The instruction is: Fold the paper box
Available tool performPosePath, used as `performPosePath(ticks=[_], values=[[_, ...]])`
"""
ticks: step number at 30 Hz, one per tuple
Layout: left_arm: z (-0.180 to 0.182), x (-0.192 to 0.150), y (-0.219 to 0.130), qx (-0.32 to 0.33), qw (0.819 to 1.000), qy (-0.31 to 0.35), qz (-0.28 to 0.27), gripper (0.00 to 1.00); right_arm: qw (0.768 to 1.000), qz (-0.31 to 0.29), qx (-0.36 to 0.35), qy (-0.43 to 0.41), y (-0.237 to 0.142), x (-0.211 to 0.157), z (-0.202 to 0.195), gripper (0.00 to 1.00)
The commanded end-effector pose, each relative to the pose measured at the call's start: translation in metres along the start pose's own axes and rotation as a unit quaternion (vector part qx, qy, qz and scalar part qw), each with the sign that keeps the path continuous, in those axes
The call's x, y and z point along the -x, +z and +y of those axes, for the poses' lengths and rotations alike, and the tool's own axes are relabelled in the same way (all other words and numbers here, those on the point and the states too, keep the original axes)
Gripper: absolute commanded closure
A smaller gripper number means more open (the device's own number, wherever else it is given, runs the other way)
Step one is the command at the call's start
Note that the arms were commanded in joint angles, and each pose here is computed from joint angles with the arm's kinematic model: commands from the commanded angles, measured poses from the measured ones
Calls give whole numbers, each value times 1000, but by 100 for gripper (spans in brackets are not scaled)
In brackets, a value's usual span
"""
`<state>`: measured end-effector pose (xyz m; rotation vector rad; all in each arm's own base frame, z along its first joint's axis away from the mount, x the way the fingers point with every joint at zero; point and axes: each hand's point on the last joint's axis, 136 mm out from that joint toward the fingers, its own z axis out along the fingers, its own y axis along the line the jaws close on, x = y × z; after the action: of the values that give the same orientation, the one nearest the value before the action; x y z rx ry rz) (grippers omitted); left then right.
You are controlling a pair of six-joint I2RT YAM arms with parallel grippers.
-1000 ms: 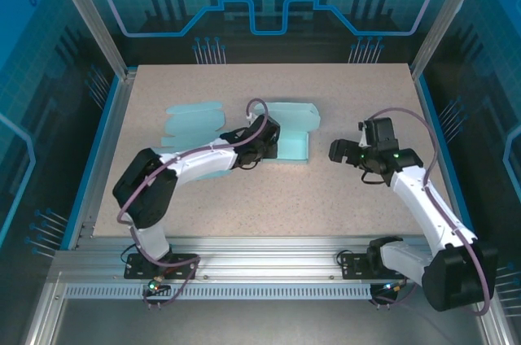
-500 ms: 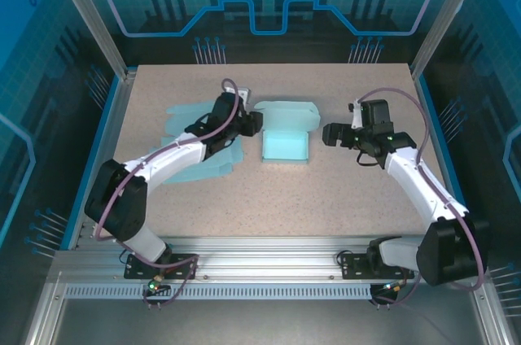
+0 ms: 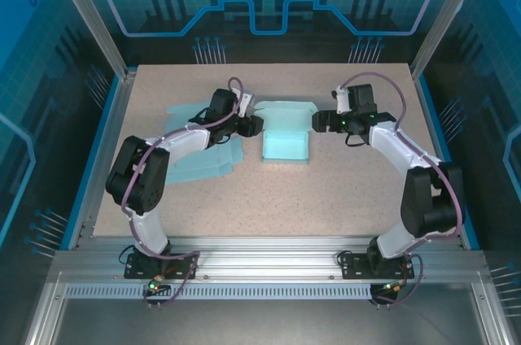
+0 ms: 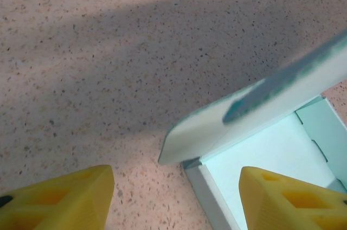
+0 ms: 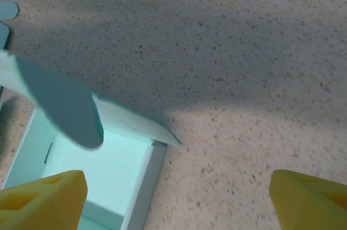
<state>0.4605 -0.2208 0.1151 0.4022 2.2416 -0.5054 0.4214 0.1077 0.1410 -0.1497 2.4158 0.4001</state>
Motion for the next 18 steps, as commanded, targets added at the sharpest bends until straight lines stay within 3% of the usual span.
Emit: performPosePath(ticks=[1, 13, 18], values=[[-6, 25, 3, -27, 999, 29, -24, 36, 998, -27, 46, -27, 7, 24, 15, 13], [-11, 26, 17, -49, 998, 31, -13, 40, 996, -17, 78, -31, 27, 27, 22, 18], [-16, 25, 19, -63, 998, 30, -9, 51, 995, -15, 96, -32, 31, 28, 27, 27]])
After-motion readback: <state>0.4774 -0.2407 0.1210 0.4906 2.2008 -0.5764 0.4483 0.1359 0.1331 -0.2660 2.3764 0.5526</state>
